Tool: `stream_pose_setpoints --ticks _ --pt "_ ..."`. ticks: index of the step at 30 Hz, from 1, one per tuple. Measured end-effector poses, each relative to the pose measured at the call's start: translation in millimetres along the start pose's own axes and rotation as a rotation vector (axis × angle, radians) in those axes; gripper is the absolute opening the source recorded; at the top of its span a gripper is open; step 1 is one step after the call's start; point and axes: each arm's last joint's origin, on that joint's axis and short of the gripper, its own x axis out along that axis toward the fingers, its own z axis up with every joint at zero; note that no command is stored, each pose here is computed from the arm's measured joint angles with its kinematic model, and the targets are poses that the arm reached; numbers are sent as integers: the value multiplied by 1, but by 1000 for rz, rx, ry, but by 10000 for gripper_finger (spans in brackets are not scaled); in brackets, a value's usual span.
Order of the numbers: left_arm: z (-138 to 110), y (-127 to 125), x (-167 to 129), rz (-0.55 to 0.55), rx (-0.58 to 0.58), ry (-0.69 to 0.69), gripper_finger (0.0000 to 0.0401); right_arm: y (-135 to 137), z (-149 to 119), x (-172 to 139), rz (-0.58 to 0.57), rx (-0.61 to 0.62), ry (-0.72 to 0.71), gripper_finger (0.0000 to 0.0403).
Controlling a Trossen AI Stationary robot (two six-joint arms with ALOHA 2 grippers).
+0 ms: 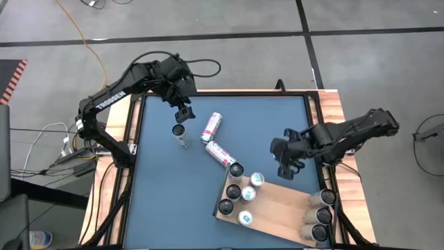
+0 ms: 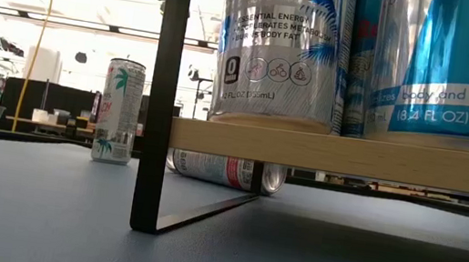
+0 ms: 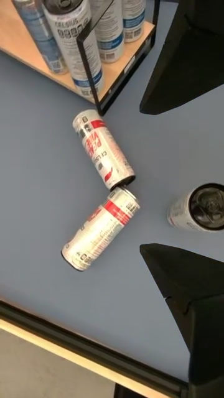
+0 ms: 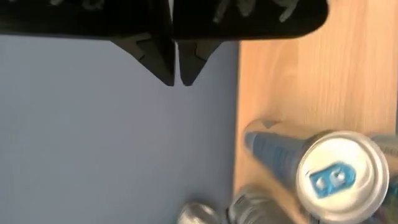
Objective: Place canned beverage on shelf
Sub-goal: Adjust the blue soda can on the shelf
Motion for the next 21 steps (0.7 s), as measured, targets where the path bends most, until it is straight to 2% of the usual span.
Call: stream_pose_setpoints --ticks 5,13,21 --pt "0 -6 1 16 2 4 343 14 -3 9 28 -45 -4 14" --pt "1 -10 2 3 38 -2 343 26 1 17 85 -51 -55 1" --pt "1 -11 -4 4 54 -37 343 39 -8 29 132 45 -73 0"
